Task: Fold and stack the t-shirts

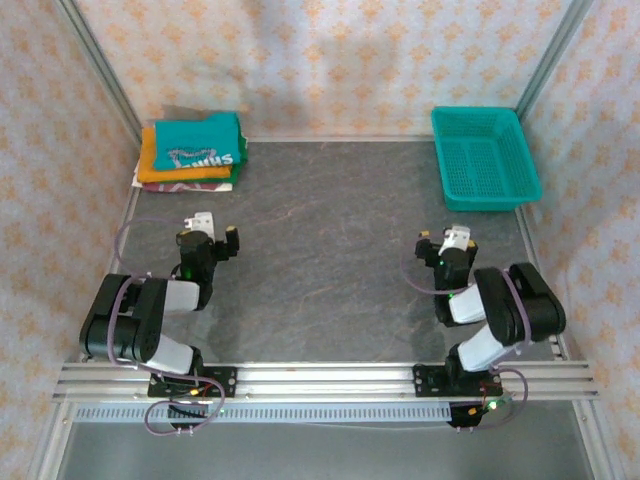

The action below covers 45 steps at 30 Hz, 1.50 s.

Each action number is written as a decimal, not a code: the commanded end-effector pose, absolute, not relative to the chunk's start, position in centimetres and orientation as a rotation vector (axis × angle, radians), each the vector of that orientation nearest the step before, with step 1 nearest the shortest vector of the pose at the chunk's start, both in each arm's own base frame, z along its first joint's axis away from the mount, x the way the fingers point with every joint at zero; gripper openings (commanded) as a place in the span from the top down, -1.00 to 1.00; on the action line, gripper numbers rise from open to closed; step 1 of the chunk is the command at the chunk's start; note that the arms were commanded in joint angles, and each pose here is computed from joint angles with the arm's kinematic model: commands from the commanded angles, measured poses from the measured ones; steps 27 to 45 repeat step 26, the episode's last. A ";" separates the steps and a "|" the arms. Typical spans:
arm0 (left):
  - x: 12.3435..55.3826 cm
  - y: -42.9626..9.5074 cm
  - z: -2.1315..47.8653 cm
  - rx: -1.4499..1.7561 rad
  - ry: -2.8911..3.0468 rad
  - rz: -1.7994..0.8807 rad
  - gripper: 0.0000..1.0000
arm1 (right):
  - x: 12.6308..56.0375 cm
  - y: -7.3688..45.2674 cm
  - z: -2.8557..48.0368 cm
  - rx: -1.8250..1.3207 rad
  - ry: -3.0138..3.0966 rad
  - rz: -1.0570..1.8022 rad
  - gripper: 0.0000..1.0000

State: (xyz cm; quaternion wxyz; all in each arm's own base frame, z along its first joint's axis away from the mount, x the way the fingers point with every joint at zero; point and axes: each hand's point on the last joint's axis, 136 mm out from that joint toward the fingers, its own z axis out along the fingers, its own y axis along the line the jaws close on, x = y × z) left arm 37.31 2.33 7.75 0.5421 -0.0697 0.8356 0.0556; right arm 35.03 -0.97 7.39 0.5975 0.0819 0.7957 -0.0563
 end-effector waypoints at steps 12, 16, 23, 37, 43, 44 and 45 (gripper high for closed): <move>39.4 2.5 9.4 -0.168 1.970 0.171 -1.00 | 39.3 -3.3 9.2 0.312 1.898 -0.051 -0.99; 39.3 2.5 9.5 -0.168 1.970 0.171 -1.00 | 39.3 -3.3 9.2 0.311 1.899 -0.052 -0.99; 39.3 2.5 9.4 -0.167 1.971 0.170 -1.00 | 39.6 -3.2 9.0 0.305 1.914 -0.057 -0.99; 39.3 2.5 9.4 -0.168 1.971 0.171 -1.00 | 39.4 -3.1 9.1 0.297 1.906 -0.052 -0.99; 39.3 2.5 9.4 -0.168 1.971 0.171 -1.00 | 39.4 -3.1 9.1 0.297 1.906 -0.052 -0.99; 39.3 2.5 9.4 -0.168 1.971 0.171 -1.00 | 39.4 -3.1 9.1 0.297 1.906 -0.052 -0.99; 39.3 2.5 9.4 -0.168 1.971 0.171 -1.00 | 39.4 -3.1 9.1 0.297 1.906 -0.052 -0.99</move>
